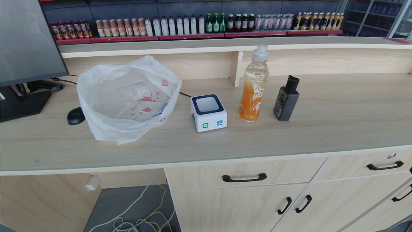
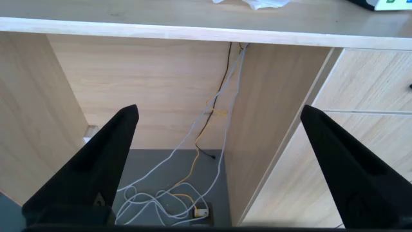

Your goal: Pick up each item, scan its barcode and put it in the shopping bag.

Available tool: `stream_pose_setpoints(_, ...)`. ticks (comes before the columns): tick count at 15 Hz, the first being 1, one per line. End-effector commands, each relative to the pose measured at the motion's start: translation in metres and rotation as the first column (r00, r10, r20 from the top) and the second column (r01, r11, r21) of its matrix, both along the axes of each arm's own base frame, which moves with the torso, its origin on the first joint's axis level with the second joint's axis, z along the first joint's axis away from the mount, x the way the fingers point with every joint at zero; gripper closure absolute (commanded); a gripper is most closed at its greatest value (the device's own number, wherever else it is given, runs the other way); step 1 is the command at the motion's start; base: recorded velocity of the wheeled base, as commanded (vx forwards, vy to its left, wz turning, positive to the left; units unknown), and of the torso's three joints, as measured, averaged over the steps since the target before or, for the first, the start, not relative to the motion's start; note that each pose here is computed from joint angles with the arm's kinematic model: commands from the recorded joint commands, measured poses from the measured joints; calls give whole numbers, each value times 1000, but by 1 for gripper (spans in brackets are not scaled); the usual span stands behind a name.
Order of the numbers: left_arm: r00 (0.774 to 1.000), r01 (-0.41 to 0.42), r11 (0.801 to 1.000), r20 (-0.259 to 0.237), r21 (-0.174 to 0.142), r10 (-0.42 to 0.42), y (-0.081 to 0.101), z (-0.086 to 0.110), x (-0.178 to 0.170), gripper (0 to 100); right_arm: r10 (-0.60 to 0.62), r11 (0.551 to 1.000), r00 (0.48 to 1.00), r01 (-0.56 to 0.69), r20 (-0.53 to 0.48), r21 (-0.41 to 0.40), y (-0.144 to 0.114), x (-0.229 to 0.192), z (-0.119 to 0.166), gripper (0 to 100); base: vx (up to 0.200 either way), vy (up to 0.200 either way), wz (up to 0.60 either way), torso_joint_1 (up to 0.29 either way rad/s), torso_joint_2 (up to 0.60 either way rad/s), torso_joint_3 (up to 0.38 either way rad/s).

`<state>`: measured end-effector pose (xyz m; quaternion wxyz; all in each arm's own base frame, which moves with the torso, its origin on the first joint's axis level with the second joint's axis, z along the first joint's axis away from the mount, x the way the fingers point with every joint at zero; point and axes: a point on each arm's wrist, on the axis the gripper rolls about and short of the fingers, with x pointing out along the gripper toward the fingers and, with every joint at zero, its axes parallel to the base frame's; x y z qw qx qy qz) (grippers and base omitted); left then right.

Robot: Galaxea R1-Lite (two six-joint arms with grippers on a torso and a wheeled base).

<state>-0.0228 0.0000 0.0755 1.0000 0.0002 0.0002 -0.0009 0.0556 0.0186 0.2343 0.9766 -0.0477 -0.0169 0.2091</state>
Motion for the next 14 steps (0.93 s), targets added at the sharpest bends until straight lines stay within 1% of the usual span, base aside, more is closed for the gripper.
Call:
stream_pose_setpoints(1, 1000, 0, 1000, 0, 0, 0, 0, 0, 0, 0, 65, 994, 997, -68, -29, -89, 23, 57, 8, 0, 0, 0, 0, 0, 0, 0)
stream_pose_setpoints(3, 1000, 0, 1000, 0, 0, 0, 0, 0, 0, 0, 78, 993, 997, -78, -7, -86, 36, 87, 10, 0, 0, 0, 0, 0, 0, 0)
stream_pose_setpoints(4, 1000, 0, 1000, 0, 0, 0, 0, 0, 0, 0, 82, 994, 996, -80, 26, -78, 42, 104, 11, 0, 0, 0, 0, 0, 0, 0)
stream_pose_setpoints(5, 1000, 0, 1000, 0, 0, 0, 0, 0, 0, 0, 84, 995, 993, -79, 86, -64, 51, 125, 15, 0, 0, 0, 0, 0, 0, 0)
stream_pose_setpoints(6, 1000, 0, 1000, 0, 0, 0, 0, 0, 0, 0, 93, 995, 981, -86, 169, -46, 60, 143, 20, 0, 0, 0, 0, 0, 0, 0)
stream_pose_setpoints(7, 1000, 0, 1000, -1, 0, 0, 0, 0, 0, 0, 109, 994, 968, -105, 226, -31, 70, 156, 22, 0, 0, 0, 0, 0, 0, 0)
stream_pose_setpoints(8, 1000, 0, 1000, -1, 0, 0, 0, 0, 0, 0, 107, 994, 961, -107, 254, -15, 80, 165, 21, 0, 0, 0, 0, 0, 0, 0)
stream_pose_setpoints(11, 1000, 0, 1000, -1, 0, 0, 0, 0, 0, 0, 78, 996, 967, -85, 242, 19, 108, 175, 20, 0, 0, 0, 0, 0, 0, 0)
stream_pose_setpoints(12, 1000, 0, 1000, 0, 0, 0, 0, 0, 0, 0, 67, 996, 968, -79, 240, 41, 118, 177, 21, 0, 0, 0, 0, 0, 0, 0)
stream_pose_setpoints(14, 1000, 0, 1000, 0, 0, 0, 0, 0, 0, 0, 34, 991, 968, -65, 248, 115, 136, 186, 23, 0, 0, 0, 0, 0, 0, 0)
